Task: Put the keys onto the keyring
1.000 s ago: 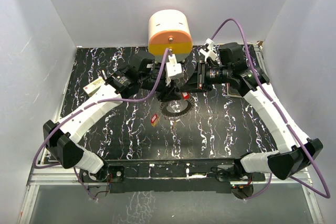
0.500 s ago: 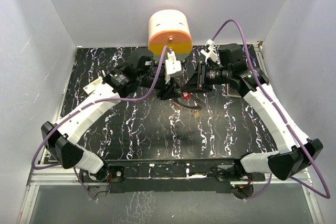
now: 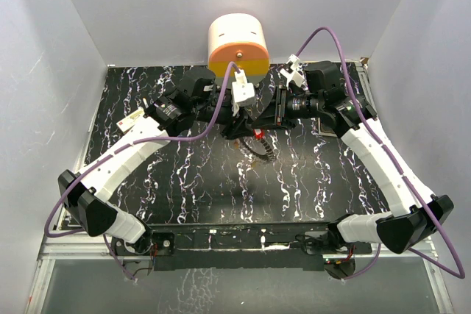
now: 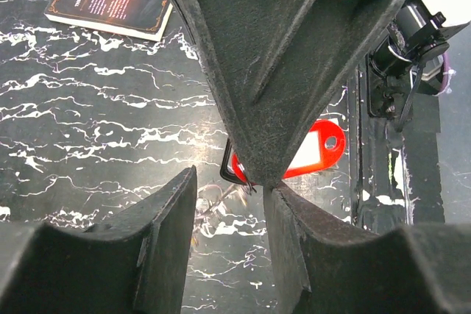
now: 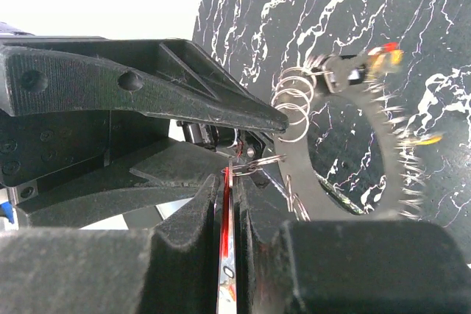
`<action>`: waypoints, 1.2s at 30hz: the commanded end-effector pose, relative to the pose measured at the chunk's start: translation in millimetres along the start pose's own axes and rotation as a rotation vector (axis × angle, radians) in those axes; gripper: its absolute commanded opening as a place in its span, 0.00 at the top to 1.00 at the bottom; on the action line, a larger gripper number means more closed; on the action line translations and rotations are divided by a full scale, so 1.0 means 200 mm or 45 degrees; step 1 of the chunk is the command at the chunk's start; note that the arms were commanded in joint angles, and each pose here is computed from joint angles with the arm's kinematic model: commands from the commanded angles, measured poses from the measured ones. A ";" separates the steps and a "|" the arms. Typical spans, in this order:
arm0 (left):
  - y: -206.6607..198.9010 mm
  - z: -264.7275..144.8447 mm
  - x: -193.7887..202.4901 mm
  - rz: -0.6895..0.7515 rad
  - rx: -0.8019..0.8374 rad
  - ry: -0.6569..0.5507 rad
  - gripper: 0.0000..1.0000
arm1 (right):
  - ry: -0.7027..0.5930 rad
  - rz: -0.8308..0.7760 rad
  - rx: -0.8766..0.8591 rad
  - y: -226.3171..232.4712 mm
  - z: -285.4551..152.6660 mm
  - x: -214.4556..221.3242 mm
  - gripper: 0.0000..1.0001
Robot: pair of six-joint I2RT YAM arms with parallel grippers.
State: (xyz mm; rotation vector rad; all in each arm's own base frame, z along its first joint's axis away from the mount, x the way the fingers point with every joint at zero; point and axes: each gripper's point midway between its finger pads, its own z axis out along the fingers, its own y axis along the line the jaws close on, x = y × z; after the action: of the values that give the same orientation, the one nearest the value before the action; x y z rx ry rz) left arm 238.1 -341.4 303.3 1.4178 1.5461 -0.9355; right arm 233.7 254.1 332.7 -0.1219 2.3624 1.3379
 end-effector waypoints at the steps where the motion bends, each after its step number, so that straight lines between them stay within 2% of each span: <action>1: -0.01 -0.01 -0.07 0.026 -0.008 -0.035 0.63 | -0.102 -0.090 -0.093 0.13 -0.07 -0.05 0.92; 11: -0.02 -0.02 -0.05 0.021 -0.001 -0.021 0.81 | -0.114 -0.099 -0.100 0.15 -0.08 -0.06 0.92; 17: -0.01 -0.01 -0.07 0.036 0.001 -0.025 0.86 | -0.113 -0.098 -0.103 0.15 -0.08 -0.05 0.92; 22: 0.00 -0.01 -0.06 0.039 -0.007 -0.011 1.00 | -0.111 -0.098 -0.108 0.15 -0.08 -0.05 0.92; 29: 0.00 -0.01 -0.07 0.046 -0.011 -0.003 1.00 | -0.092 -0.085 -0.105 0.13 -0.07 -0.03 0.92; 36: -0.01 -0.03 -0.07 0.066 -0.010 -0.006 1.00 | -0.175 -0.066 -0.058 0.12 -0.09 -0.08 0.92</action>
State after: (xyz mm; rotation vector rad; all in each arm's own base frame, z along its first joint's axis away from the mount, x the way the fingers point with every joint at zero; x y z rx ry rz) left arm 242.5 -341.5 297.7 1.4297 1.5723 -0.9019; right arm 233.6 250.6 330.4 -0.0835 2.3622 1.3100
